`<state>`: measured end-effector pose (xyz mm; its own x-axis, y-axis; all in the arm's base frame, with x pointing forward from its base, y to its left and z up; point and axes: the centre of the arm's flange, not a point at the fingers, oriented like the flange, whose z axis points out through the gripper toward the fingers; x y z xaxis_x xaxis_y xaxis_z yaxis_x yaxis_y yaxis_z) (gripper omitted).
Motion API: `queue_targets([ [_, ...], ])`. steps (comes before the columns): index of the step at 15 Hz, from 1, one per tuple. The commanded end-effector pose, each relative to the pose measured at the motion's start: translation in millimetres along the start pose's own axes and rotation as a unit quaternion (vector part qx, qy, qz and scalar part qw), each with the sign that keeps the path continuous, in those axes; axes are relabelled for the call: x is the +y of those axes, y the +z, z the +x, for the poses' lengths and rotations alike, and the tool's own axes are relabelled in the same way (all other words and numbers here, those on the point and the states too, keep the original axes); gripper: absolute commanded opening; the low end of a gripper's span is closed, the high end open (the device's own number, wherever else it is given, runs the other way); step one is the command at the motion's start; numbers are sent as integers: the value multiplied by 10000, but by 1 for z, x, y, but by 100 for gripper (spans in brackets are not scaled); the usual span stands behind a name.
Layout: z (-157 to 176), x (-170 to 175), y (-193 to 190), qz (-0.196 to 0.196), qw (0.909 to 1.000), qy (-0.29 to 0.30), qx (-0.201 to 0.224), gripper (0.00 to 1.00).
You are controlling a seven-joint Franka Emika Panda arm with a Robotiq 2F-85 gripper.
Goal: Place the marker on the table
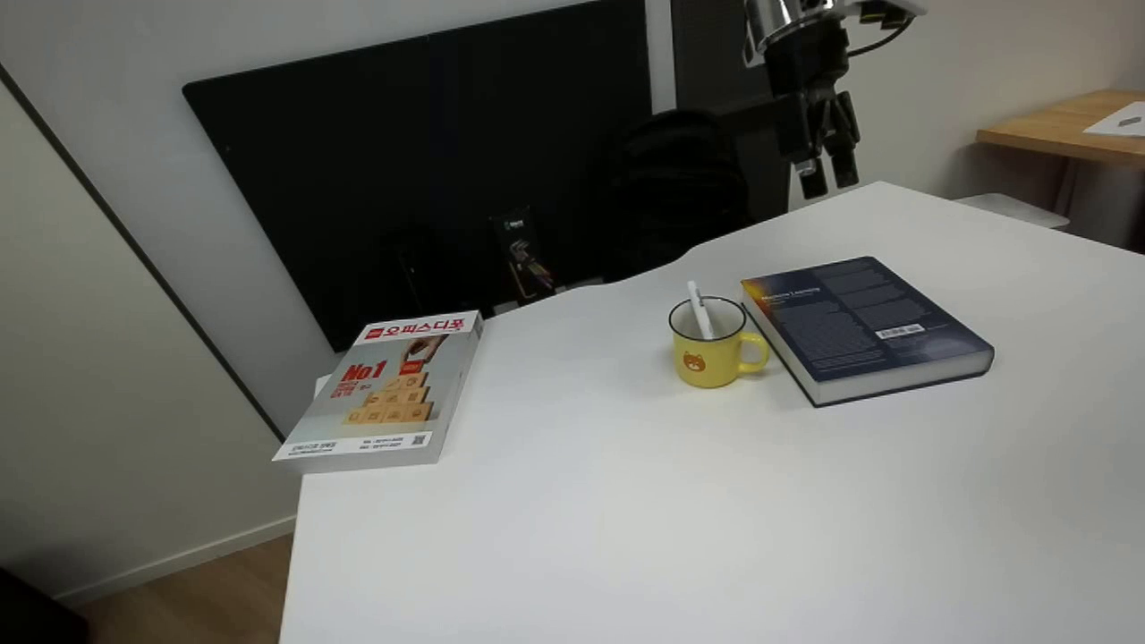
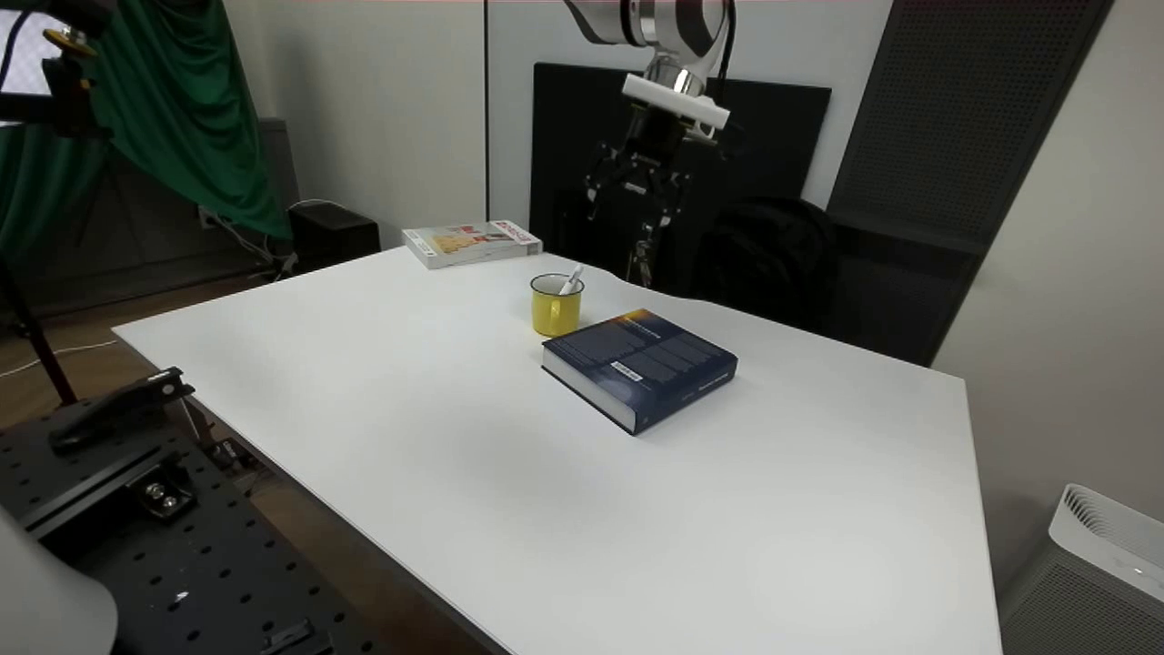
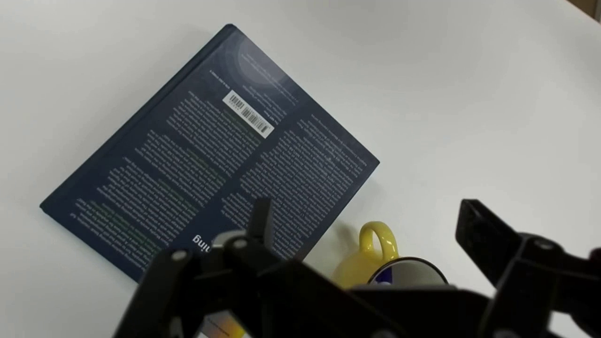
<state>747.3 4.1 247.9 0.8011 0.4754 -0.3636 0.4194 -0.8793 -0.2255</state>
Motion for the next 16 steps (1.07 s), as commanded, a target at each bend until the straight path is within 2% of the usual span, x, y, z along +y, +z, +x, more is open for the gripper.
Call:
queue_targets([
  [1,60,5,-10,-262,9993,-121,241,100],
  [5,83,-17,7,-332,9972,-107,655,100],
  [10,104,-23,16,-372,9944,111,980,100],
  [11,66,-37,31,-389,9958,-106,827,100],
  [16,68,-37,35,-388,9959,-134,806,100],
])
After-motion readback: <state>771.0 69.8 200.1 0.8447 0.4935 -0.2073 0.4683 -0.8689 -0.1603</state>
